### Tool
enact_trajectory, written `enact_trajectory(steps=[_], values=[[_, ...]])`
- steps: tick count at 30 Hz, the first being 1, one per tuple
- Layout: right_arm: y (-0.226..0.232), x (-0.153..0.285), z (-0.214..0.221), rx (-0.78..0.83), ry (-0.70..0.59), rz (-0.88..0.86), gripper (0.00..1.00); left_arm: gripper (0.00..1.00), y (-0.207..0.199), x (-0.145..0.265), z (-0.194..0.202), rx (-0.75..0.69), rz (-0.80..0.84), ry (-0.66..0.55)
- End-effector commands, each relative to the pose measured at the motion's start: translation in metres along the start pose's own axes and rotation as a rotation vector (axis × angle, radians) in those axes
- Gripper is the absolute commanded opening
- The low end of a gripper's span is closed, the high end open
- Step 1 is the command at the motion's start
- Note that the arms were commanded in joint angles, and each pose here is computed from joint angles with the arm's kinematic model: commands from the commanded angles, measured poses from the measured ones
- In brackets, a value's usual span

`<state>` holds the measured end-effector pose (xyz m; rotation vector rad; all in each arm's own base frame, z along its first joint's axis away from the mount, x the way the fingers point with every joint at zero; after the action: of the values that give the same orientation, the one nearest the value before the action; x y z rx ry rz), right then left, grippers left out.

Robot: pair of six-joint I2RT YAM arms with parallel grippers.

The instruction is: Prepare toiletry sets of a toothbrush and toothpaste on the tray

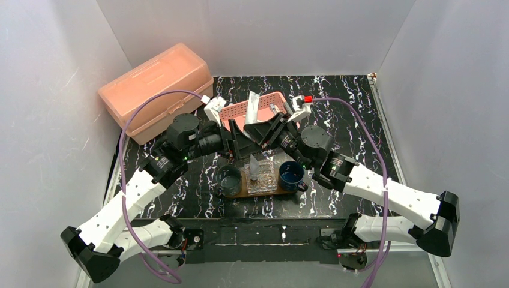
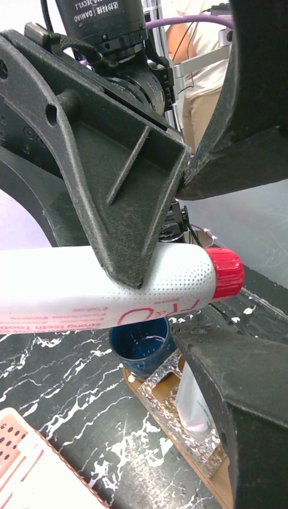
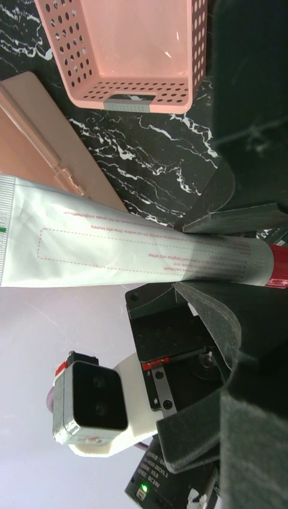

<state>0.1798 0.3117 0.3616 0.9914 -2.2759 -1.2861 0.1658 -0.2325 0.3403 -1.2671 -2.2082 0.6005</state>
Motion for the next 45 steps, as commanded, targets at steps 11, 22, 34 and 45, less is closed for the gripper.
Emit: enact_trajectory(steps=[11, 22, 34, 45], values=[[0.029, 0.014, -0.016, -0.058, -0.073, -0.123, 0.40, 0.45, -0.004, -0.007, -0.001, -0.011, 0.067, -0.011], [0.023, 0.020, -0.017, -0.033, -0.077, -0.099, 0.50, 0.00, -0.004, -0.009, 0.002, -0.011, 0.082, 0.011], [0.028, 0.036, -0.037, 0.183, -0.072, -0.040, 0.74, 0.00, -0.010, -0.001, 0.021, -0.017, 0.172, 0.084], [0.040, 0.055, -0.052, 0.483, 0.071, 0.010, 0.76, 0.00, -0.023, 0.021, 0.039, -0.057, 0.285, 0.167]])
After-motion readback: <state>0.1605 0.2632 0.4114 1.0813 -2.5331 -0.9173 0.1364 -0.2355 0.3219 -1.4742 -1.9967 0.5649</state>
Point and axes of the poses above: each gripper's point midway between its finger pads, its own x axis back along the fingers, its own y axis along the line the jaws close on, z = x × y, the point moved 5 cm from there along x, back along the fingers, and after that the axes turned 9 degrees about -x, right-handed, at the moved point
